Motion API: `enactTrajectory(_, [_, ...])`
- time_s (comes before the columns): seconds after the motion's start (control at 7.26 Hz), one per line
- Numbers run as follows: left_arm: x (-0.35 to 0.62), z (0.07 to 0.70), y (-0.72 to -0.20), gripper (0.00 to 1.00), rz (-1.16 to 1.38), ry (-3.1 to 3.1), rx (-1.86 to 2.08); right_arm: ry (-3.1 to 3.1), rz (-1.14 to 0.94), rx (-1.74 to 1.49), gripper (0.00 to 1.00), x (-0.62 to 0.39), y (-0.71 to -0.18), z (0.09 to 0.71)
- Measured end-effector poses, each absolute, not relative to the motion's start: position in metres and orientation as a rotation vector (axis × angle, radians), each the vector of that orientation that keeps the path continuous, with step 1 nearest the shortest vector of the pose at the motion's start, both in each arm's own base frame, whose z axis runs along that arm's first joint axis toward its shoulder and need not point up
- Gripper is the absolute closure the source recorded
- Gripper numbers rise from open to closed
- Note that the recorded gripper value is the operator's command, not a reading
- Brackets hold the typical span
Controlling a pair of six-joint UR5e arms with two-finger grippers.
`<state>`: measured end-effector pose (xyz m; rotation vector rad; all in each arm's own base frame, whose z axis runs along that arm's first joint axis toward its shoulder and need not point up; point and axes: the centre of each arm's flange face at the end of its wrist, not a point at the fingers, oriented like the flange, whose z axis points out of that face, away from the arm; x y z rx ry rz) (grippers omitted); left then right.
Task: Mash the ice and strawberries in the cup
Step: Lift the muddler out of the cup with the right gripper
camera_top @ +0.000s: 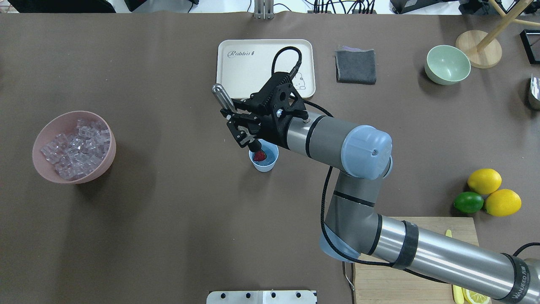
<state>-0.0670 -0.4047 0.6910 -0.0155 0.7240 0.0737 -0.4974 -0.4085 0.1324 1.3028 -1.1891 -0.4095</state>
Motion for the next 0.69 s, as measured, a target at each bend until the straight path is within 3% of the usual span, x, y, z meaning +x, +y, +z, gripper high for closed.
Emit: enactTrajectory(0.69, [-0.066,0.702,-0.402,0.01,0.072,0.729,-0.036,-1.031,-0.227,0.875,1.00,-0.419,-0.398,0.094])
